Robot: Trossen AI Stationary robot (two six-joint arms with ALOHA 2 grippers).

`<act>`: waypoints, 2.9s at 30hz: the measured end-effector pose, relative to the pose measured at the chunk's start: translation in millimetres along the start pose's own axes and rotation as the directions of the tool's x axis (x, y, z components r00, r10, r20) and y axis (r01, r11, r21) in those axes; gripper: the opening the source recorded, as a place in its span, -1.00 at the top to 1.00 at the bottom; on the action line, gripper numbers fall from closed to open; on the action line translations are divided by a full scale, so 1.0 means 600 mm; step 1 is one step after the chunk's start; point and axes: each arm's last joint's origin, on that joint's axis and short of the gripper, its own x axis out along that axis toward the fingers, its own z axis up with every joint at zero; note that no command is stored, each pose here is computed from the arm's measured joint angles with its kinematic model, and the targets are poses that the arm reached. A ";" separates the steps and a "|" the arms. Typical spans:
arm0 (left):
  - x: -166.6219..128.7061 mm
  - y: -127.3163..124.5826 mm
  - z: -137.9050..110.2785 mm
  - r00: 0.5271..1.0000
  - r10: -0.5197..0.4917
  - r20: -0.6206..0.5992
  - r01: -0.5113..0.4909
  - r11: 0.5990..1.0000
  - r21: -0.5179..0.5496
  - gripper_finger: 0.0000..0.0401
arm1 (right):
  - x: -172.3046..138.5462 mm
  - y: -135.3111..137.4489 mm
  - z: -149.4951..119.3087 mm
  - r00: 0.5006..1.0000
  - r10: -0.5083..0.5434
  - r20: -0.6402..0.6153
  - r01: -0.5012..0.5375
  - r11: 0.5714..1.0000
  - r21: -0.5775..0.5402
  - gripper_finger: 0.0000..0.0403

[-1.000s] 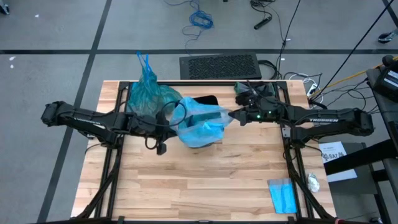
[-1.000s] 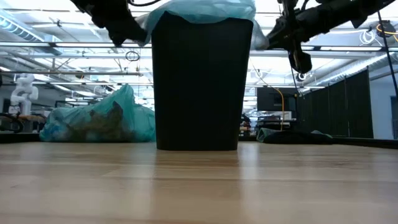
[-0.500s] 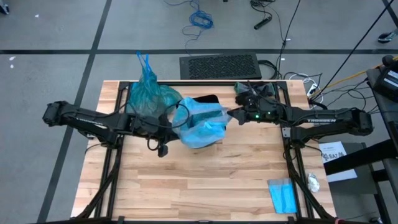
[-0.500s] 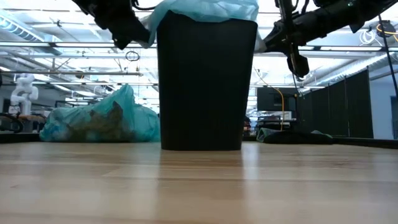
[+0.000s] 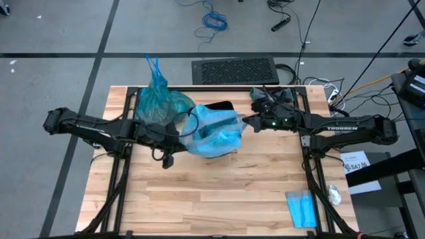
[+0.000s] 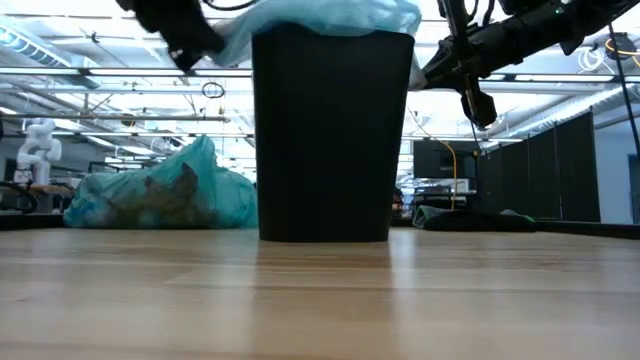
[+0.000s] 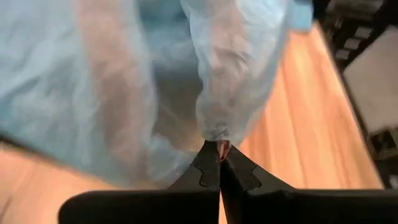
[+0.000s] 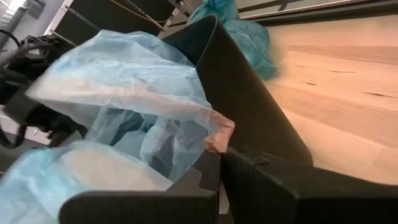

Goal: Place trash/remove bag and relplace
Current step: Put the new blue trash bag in the black trash bin

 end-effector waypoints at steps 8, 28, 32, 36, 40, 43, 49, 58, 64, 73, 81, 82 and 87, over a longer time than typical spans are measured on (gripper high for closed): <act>-0.004 0.006 -0.031 0.983 0.019 -0.184 -0.033 0.997 -0.075 1.00 | 0.000 0.002 0.002 1.000 0.009 0.013 -0.009 1.000 -0.005 1.00; -0.058 0.003 -0.013 0.991 0.011 -0.132 -0.006 0.999 0.036 1.00 | 0.000 0.001 0.010 0.999 0.019 0.045 -0.019 1.000 0.010 1.00; -0.058 0.003 -0.011 0.993 0.017 -0.117 -0.016 1.000 0.011 0.99 | -0.006 0.011 0.019 0.993 0.077 0.090 -0.075 0.997 -0.023 1.00; -0.055 0.007 -0.011 0.990 0.095 -0.102 -0.093 0.995 0.021 0.87 | -0.011 0.015 0.022 0.991 0.092 0.096 -0.084 0.993 -0.088 0.99; -0.033 0.014 -0.015 0.981 0.140 -0.133 -0.136 0.990 0.043 0.70 | -0.021 0.029 0.028 0.975 0.201 0.090 -0.182 0.965 -0.189 0.85; -0.024 0.018 -0.012 0.981 0.149 -0.126 -0.145 0.989 0.039 0.57 | -0.032 0.035 0.031 0.966 0.247 0.081 -0.226 0.952 -0.208 0.63; -0.021 0.024 -0.003 0.986 0.143 -0.088 -0.138 0.989 0.061 0.30 | -0.057 0.047 0.039 0.937 0.339 0.090 -0.314 0.925 -0.214 0.14; -0.041 0.018 0.006 0.996 0.070 -0.053 -0.067 0.996 0.051 0.09 | -0.078 0.089 0.061 0.900 0.424 0.100 -0.379 0.875 -0.300 0.05; -0.050 0.016 0.018 0.998 0.062 -0.030 -0.060 0.997 0.055 0.09 | -0.073 0.125 0.079 0.931 0.364 0.024 -0.330 0.869 -0.369 0.20; -0.076 0.008 0.052 0.998 0.056 0.034 -0.059 0.993 0.100 0.09 | -0.001 0.160 0.079 0.947 0.286 -0.145 -0.321 0.853 -0.412 0.91; -0.079 0.010 0.071 0.992 0.108 0.066 -0.116 0.983 0.141 0.37 | 0.069 0.141 0.057 0.944 0.195 -0.267 -0.286 0.886 -0.364 1.00; -0.074 0.012 0.071 0.993 0.109 0.055 -0.115 0.983 0.140 0.42 | 0.074 0.140 0.055 0.941 0.193 -0.278 -0.288 0.887 -0.361 1.00; -0.061 0.020 0.083 0.989 0.117 0.087 -0.130 0.979 0.155 0.60 | 0.085 0.132 0.056 0.943 0.181 -0.278 -0.277 0.892 -0.358 1.00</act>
